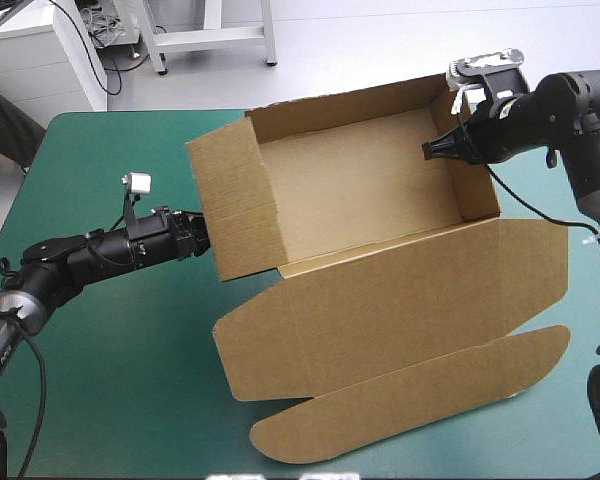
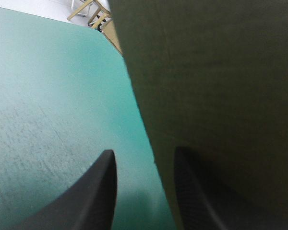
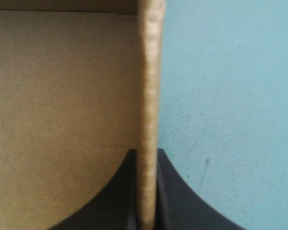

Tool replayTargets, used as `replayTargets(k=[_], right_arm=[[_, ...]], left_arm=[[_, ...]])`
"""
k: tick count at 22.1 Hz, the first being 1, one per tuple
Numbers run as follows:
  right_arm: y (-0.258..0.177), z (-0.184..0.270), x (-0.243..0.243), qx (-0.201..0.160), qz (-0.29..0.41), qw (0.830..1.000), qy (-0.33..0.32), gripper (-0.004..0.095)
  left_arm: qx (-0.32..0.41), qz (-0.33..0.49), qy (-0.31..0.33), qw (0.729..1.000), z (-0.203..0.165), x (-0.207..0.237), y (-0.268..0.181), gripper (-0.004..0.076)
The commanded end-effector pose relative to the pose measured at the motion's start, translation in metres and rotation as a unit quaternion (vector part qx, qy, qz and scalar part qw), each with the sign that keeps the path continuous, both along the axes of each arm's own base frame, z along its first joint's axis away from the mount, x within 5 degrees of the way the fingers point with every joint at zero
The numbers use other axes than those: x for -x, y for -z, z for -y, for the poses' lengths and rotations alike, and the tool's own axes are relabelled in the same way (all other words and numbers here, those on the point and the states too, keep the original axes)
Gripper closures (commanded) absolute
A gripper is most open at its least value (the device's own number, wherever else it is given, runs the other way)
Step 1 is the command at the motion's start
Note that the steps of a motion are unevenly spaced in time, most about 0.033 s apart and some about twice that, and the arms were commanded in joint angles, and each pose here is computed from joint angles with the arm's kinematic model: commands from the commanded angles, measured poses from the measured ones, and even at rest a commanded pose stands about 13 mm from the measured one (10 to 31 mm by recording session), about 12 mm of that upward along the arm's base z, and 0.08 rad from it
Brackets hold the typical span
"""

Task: Fold the box

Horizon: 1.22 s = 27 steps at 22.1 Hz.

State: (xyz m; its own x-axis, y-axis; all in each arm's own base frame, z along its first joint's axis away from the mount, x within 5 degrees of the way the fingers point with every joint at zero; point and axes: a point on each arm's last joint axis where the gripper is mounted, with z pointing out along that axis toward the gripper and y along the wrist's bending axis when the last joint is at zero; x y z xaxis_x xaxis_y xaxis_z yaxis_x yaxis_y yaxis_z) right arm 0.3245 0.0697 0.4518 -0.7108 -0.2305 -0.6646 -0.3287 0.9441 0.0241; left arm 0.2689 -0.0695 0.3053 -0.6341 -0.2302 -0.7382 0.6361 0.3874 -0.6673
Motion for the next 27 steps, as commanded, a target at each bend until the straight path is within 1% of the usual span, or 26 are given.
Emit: replayTargets(k=[1, 5, 8, 13, 15, 18, 21, 24, 27], right_arm=[[-0.013, 0.000, 0.009, -0.014, 0.017, 1.000, -0.011, 0.0927], [-0.009, -0.001, 0.005, -0.013, 0.011, 1.000, -0.011, 0.0927], [-0.006, -0.001, 0.001, -0.012, 0.006, 1.000, -0.011, 0.0926], [-0.001, -0.003, -0.003, -0.014, -0.003, 1.000, -0.008, 0.0926], [0.000, -0.010, -0.004, -0.014, -0.002, 1.000, -0.012, 0.0926], [-0.001, -0.028, -0.003, -0.008, 0.016, 0.999, -0.028, 0.0924], [0.001, -0.039, -0.002, 0.002, 0.021, 0.999, -0.027, 0.0924], [0.001, -0.041, -0.002, 0.000, 0.021, 0.999, -0.027, 0.0924], [0.001, -0.042, -0.003, -0.002, 0.024, 0.999, -0.027, 0.0924]], left_arm=[[0.088, 0.056, 0.040, 0.994, 0.007, 0.008, -0.040, 0.0444], [0.095, 0.068, 0.044, 0.992, 0.007, 0.005, -0.059, 0.0444], [0.109, 0.061, 0.048, 0.991, 0.006, 0.003, -0.076, 0.0443], [0.118, 0.065, 0.053, 0.990, 0.007, 0.002, -0.093, 0.0442], [0.111, 0.063, 0.044, 0.991, 0.011, 0.000, -0.095, 0.0442], [0.036, 0.044, 0.013, 0.998, 0.023, -0.007, -0.092, 0.0442], [-0.025, 0.015, -0.022, 0.999, 0.027, -0.012, -0.087, 0.0442], [-0.063, -0.014, -0.043, 0.997, 0.024, -0.015, -0.080, 0.0442], [-0.081, -0.036, -0.067, 0.994, 0.021, -0.017, -0.077, 0.0442]])
